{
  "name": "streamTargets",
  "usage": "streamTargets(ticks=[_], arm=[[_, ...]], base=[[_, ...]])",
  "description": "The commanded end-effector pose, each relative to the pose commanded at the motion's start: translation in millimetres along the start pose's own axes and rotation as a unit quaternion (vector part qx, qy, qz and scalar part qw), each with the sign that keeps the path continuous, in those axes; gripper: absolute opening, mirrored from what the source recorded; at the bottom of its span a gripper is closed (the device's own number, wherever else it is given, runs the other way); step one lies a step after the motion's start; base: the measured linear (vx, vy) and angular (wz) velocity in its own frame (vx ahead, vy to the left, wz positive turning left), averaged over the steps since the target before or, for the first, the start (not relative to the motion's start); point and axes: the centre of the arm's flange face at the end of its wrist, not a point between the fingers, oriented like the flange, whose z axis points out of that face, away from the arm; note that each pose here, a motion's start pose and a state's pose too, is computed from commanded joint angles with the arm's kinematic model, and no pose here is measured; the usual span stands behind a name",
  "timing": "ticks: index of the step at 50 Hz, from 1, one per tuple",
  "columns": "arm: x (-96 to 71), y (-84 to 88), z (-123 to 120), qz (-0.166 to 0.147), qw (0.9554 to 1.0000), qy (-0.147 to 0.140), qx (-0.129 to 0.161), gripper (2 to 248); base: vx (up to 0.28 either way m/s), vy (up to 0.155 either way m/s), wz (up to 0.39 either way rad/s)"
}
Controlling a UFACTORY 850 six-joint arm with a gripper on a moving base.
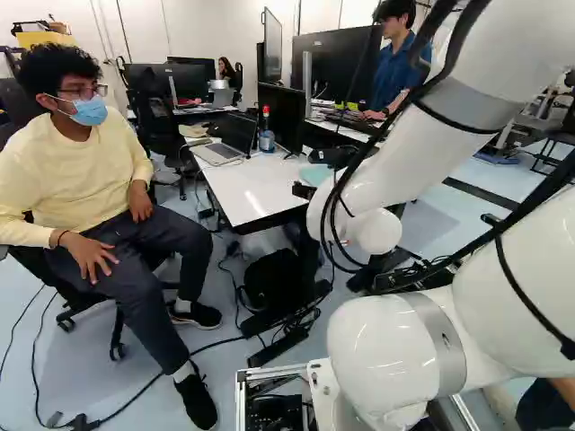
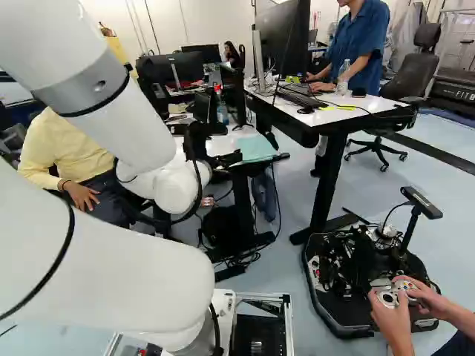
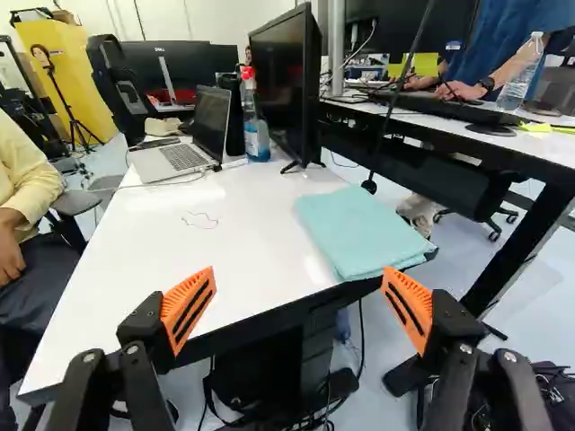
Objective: Clean the table with the green towel
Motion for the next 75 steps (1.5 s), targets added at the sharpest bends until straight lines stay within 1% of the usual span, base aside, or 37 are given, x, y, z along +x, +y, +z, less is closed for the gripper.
streamTargets(ticks=[13,32,75], arm=[[16.4,3.0,10,0.001,0.9999,0.012,-0.005,247],[39.1,7.8,27,0.003,0.9997,0.019,-0.012,247],[86.0,21.4,66,0.007,0.9996,0.0,-0.028,247]], base=[[0.0,0.0,0.0],[0.0,0.0,0.0],[0.0,0.0,0.0]])
